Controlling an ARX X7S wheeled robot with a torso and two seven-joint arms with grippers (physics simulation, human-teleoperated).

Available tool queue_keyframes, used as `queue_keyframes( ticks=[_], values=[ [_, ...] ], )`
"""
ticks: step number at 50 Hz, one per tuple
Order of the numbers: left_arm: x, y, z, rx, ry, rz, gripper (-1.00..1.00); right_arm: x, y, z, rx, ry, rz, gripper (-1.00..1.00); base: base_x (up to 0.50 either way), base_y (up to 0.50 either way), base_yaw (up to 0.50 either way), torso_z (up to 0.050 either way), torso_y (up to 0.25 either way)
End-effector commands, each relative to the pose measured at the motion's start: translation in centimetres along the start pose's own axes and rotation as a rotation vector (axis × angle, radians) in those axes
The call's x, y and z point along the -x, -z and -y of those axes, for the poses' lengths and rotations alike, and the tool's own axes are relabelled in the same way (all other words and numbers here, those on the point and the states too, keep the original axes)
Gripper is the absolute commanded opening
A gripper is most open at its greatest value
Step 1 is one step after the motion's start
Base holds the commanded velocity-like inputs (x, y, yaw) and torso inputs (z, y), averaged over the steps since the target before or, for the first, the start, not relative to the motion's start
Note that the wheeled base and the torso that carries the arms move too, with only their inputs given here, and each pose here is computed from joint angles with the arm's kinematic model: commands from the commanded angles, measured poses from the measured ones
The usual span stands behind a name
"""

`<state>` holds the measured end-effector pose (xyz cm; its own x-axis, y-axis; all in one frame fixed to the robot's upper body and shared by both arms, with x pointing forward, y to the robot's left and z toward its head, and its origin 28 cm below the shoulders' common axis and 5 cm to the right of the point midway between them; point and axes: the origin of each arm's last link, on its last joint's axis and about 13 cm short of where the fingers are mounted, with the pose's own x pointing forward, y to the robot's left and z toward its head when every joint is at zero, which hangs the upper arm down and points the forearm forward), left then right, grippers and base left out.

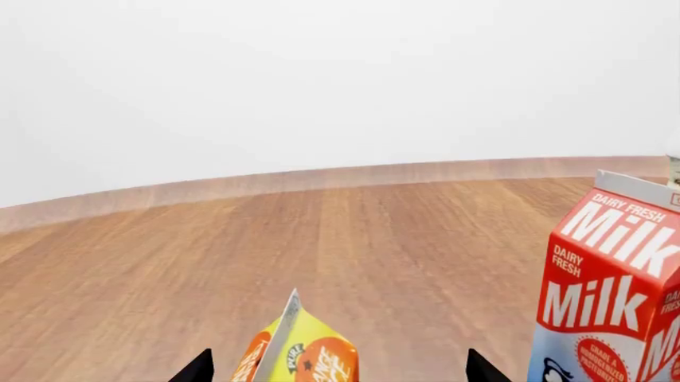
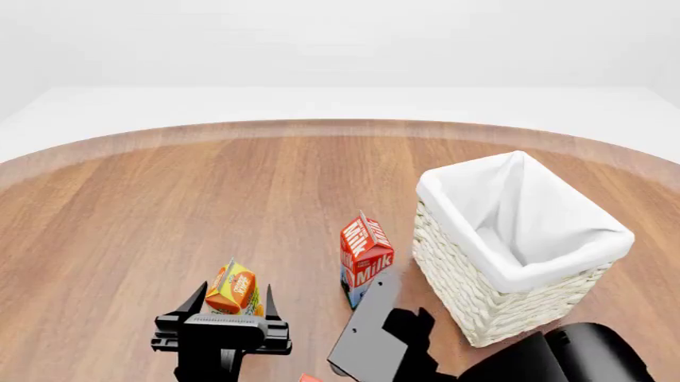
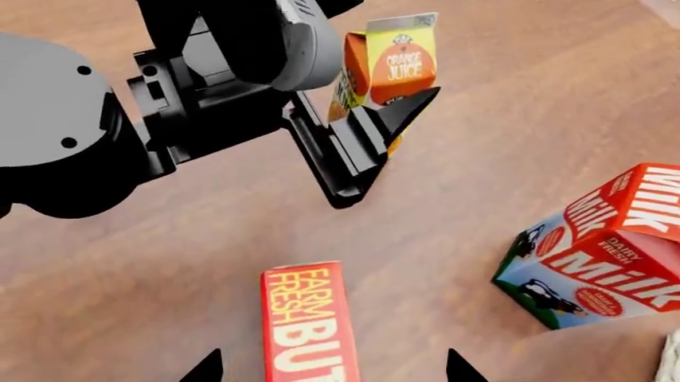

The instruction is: Pick up the cream cheese box and the butter, and put them in the basket.

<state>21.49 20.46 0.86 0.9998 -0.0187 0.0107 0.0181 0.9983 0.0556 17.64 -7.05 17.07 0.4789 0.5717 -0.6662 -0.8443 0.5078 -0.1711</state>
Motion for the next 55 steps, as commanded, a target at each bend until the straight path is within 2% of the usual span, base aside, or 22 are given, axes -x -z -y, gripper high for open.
queue_keyframes(
  ticks=[1, 30, 55],
  values=[
    [0.0, 0.0, 0.0, 0.000, 0.000, 0.000, 1.00, -0.8, 0.4, -0.4, 0.003, -0.025, -0.020, 1.00, 0.00, 0.00, 0.00, 0.000, 0.000],
    [0.0, -0.1, 0.0, 0.001, 0.001, -0.002, 1.00, -2.7, 1.3, 0.4, -0.026, -0.042, -0.065, 1.00, 0.00, 0.00, 0.00, 0.000, 0.000],
    [-0.1, -0.1, 0.0, 0.001, 0.000, -0.001, 1.00, -4.1, 1.8, 0.3, -0.031, -0.060, -0.090, 1.00, 0.00, 0.00, 0.00, 0.000, 0.000]
  ],
)
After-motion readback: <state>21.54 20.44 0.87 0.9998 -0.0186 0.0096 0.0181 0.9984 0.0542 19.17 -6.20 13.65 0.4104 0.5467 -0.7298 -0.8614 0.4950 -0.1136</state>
